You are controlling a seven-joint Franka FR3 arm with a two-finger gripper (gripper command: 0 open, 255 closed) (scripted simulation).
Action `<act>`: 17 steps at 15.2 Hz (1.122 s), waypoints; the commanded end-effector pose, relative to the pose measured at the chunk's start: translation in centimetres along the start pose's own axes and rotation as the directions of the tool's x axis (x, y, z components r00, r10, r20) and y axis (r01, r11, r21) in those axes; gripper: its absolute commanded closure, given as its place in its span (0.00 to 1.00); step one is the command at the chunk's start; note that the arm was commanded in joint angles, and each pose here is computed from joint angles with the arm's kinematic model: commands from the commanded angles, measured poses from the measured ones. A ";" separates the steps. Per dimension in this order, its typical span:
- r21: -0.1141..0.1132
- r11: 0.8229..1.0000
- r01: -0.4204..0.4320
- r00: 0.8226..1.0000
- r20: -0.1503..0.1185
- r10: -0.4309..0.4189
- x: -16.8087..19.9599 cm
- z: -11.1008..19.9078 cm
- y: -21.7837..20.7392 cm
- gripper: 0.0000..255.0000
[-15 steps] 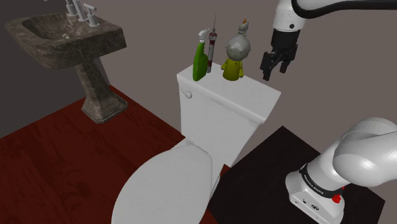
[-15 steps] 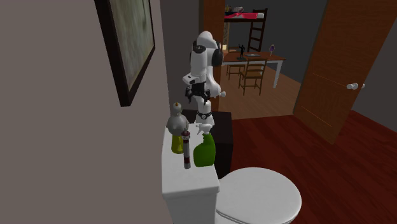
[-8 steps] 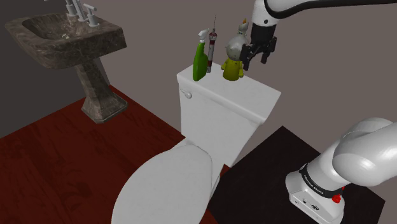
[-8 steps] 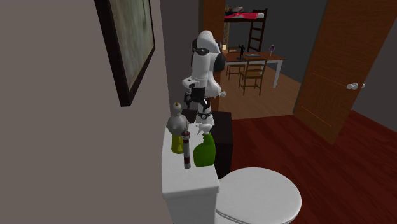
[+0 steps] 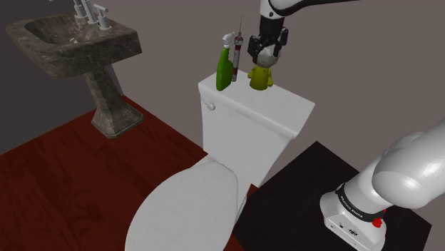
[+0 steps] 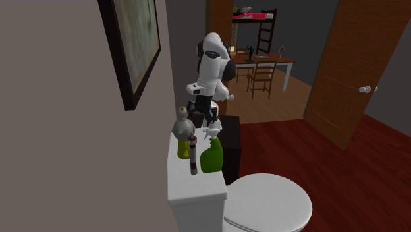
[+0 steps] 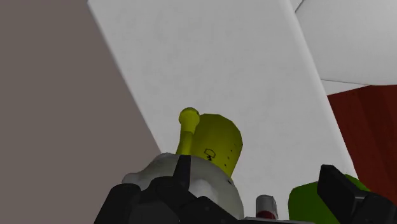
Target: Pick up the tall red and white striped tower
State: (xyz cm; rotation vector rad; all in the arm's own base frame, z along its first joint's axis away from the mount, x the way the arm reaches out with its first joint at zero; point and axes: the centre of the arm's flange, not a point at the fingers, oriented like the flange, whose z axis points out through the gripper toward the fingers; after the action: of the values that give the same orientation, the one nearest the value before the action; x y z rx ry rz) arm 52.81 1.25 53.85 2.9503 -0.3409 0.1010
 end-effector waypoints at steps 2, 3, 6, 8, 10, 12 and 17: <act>-0.017 0.999 -0.030 0.999 -0.044 0.029 3.0 -0.3 -1.4 0.00; -0.022 0.999 -0.040 0.997 -0.060 0.038 4.1 -0.5 -1.7 0.00; -0.037 0.997 -0.070 0.992 -0.105 0.065 7.3 -1.1 -2.5 0.00; -0.046 0.995 -0.090 0.987 -0.136 0.083 9.4 -1.6 -3.1 0.00; -0.055 0.992 -0.110 0.981 -0.167 0.100 11.5 -2.1 -3.6 0.00; -0.060 0.990 -0.124 0.976 -0.187 0.111 12.9 -2.5 -3.9 0.00; -0.060 0.990 -0.124 0.976 -0.187 0.111 12.7 0.1 -4.3 0.00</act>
State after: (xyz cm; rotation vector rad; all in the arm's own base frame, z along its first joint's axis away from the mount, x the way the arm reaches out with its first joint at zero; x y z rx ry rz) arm 65.99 2.56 54.68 2.8209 -0.4811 0.3645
